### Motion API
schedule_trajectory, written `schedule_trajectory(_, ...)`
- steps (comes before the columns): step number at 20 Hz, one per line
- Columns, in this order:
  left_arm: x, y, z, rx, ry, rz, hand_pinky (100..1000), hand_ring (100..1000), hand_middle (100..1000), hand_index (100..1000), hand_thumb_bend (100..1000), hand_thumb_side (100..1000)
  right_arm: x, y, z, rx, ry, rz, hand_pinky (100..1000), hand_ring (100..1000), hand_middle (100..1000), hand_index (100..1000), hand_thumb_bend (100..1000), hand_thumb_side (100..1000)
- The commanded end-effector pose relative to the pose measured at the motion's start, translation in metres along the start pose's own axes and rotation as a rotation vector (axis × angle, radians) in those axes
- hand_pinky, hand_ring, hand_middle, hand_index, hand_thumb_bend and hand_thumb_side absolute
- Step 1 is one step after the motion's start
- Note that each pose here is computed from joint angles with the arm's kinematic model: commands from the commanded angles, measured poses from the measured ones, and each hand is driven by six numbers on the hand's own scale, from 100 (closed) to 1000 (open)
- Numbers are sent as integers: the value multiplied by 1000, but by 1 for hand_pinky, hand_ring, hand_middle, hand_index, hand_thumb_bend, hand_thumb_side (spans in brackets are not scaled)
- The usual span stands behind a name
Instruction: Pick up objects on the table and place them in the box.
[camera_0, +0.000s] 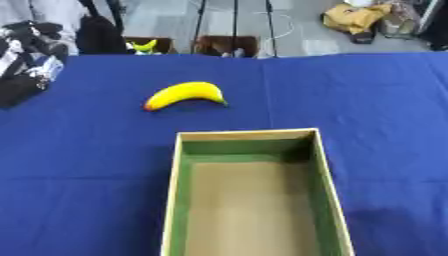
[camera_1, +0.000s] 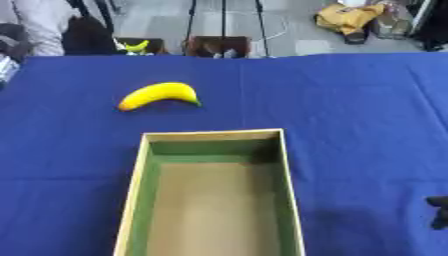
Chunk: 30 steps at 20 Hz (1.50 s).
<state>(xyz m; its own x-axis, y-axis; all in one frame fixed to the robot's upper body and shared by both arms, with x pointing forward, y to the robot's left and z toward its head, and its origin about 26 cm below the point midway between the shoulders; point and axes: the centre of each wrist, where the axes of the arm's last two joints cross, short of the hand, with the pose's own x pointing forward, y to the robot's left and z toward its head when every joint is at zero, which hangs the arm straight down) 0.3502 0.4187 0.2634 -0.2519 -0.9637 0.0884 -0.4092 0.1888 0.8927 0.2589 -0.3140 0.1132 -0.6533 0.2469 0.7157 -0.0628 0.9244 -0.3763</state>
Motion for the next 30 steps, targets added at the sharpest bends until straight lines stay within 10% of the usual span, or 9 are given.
schedule_trajectory(1, -14, 19, -8, -54, 9, -109, 488, 674, 751, 909, 223, 1000, 6, -4, -2, 23, -19, 31, 689, 431, 457, 632, 100, 1000)
schedule_trajectory(18, -21, -7, -65, -285, 0, -50, 534, 731, 799, 955, 595, 1000, 7, -1, -7, 43, -40, 47, 693, 433, 469, 628, 100, 1000)
schedule_trajectory(19, -20, -6, -67, -293, -7, -49, 535, 735, 798, 960, 736, 1000, 7, -1, -7, 43, -41, 48, 693, 433, 469, 629, 100, 1000)
schedule_trajectory(30, -3, -2, -88, -383, -27, -68, 554, 764, 846, 969, 743, 991, 8, 2, -14, 54, -69, 57, 695, 433, 469, 629, 100, 1000)
